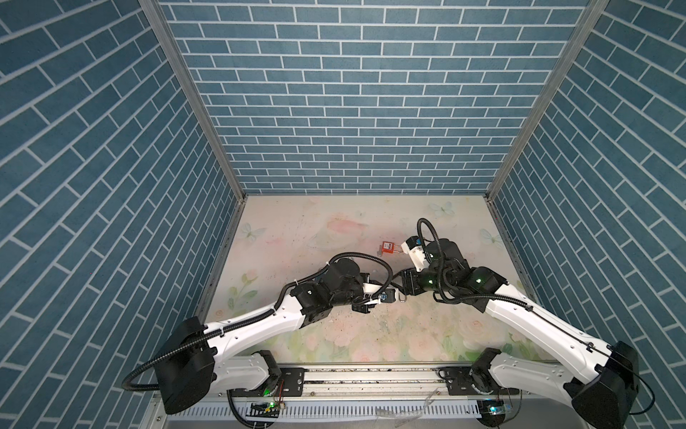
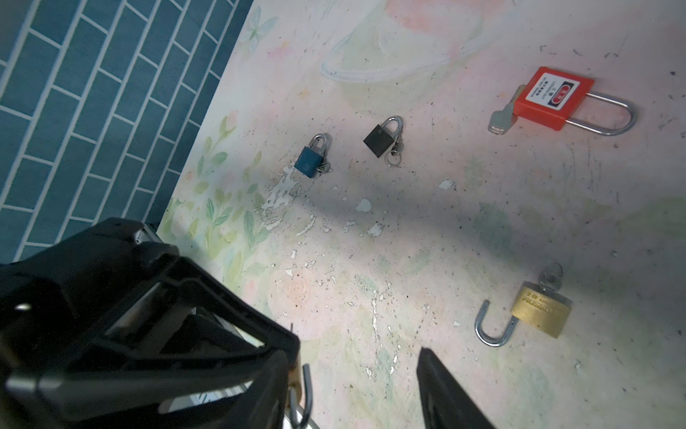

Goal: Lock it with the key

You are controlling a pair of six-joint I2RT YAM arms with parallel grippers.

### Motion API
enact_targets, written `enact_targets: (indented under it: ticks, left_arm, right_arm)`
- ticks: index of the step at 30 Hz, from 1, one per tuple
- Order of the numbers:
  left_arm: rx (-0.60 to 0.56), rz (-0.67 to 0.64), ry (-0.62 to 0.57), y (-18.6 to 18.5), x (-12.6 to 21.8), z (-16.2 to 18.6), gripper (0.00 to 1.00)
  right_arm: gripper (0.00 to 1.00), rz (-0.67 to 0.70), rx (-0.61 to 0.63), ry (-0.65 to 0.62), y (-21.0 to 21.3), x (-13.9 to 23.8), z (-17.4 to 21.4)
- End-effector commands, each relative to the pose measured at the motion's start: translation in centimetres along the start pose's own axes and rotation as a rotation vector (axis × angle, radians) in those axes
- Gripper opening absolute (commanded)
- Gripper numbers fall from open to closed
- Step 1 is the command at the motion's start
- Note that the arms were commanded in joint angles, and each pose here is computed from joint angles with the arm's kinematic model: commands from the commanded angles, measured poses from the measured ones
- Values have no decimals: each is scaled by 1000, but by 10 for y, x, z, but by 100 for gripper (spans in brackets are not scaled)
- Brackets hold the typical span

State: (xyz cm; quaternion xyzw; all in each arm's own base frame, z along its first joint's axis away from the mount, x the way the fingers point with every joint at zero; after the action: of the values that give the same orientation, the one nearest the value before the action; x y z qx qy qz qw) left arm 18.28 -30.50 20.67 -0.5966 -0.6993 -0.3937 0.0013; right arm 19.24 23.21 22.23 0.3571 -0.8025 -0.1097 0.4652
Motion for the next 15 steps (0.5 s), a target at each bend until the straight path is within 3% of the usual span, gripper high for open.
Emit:
enact_targets:
  ticks: [1, 15]
  left_arm:
    - [-33, -45, -54, 14, 7, -19, 6]
    - [-26, -56, -52, 18, 7, -21, 6]
  right_arm:
    - [56, 40, 18, 46, -10, -5, 13]
    - [55, 49, -12, -24, -13, 13, 11]
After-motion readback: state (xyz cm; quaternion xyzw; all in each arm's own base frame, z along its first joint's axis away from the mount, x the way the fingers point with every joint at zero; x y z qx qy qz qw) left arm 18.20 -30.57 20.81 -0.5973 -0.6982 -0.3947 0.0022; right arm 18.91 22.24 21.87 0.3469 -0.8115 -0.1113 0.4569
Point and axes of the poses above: each gripper's point midway between its finger pads, its own x axis back along the fingers, its own y axis along the line the jaws close on, z = x × y, the point moved 4 cm from there along x, back along the fingers, and after that the axes turned 3 degrees about -x, right-handed, at the moved point
